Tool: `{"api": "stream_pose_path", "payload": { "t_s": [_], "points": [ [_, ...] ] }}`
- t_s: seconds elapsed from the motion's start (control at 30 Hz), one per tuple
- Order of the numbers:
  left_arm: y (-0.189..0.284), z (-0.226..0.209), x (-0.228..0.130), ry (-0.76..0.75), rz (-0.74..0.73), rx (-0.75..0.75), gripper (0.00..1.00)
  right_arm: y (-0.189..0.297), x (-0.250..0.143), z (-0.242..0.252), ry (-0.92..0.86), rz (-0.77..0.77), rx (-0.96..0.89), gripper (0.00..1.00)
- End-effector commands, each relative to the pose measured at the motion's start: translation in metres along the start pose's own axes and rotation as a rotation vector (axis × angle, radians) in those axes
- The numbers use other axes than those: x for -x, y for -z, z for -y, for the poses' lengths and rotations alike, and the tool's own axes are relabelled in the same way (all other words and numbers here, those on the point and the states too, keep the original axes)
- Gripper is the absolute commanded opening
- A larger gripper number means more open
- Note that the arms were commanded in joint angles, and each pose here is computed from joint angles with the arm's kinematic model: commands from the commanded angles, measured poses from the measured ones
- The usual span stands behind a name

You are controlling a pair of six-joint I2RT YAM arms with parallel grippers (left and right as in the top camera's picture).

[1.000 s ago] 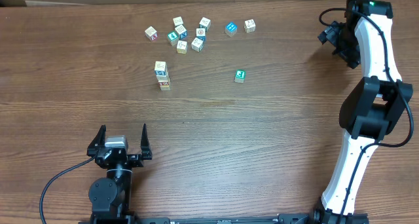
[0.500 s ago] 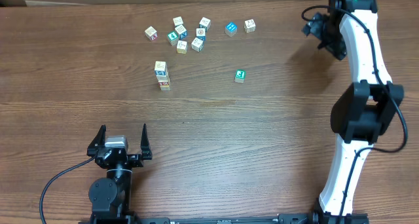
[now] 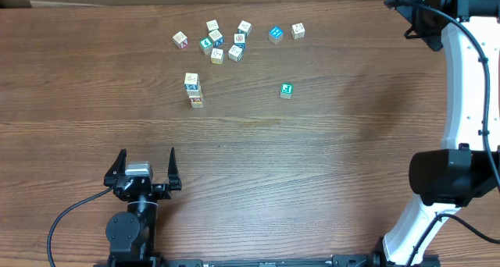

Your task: Form a tower

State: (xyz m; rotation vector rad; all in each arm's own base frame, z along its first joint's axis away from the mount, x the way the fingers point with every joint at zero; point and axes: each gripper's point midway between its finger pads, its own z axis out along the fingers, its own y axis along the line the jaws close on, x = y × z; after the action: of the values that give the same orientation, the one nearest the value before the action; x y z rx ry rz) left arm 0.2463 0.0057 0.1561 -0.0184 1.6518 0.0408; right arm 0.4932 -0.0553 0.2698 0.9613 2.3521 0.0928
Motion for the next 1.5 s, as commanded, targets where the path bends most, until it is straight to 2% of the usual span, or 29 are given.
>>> {"api": "stream_pose_path", "payload": {
  "t_s": [0.0,0.13,0.47,0.73,1.03,1.3,1.47],
  "points": [
    [0.000,-0.002,0.001,-0.026,0.007,0.009,1.00,0.040,0.005,-0.010,0.009,0.062,0.058,1.00],
    [0.000,-0.002,0.001,-0.026,0.007,0.009,1.00,0.060,-0.012,-0.012,0.032,0.055,0.075,1.00],
    [0.000,-0.002,0.001,-0.026,0.007,0.009,0.99,0.075,-0.111,0.017,0.153,-0.096,0.032,1.00],
    [0.000,-0.002,0.001,-0.026,0.007,0.009,0.99,0.080,-0.147,0.051,0.173,-0.146,-0.006,1.00],
    [0.000,-0.002,0.001,-0.026,0.007,0.009,1.00,0.068,-0.187,0.090,0.191,-0.224,-0.079,1.00],
    [0.000,-0.002,0.001,-0.026,0.007,0.009,1.00,0.043,-0.240,0.139,0.219,-0.358,-0.203,1.00],
    [0.000,-0.002,0.001,-0.026,0.007,0.009,1.00,0.035,-0.256,0.154,0.230,-0.408,-0.250,1.00]
  ]
}}
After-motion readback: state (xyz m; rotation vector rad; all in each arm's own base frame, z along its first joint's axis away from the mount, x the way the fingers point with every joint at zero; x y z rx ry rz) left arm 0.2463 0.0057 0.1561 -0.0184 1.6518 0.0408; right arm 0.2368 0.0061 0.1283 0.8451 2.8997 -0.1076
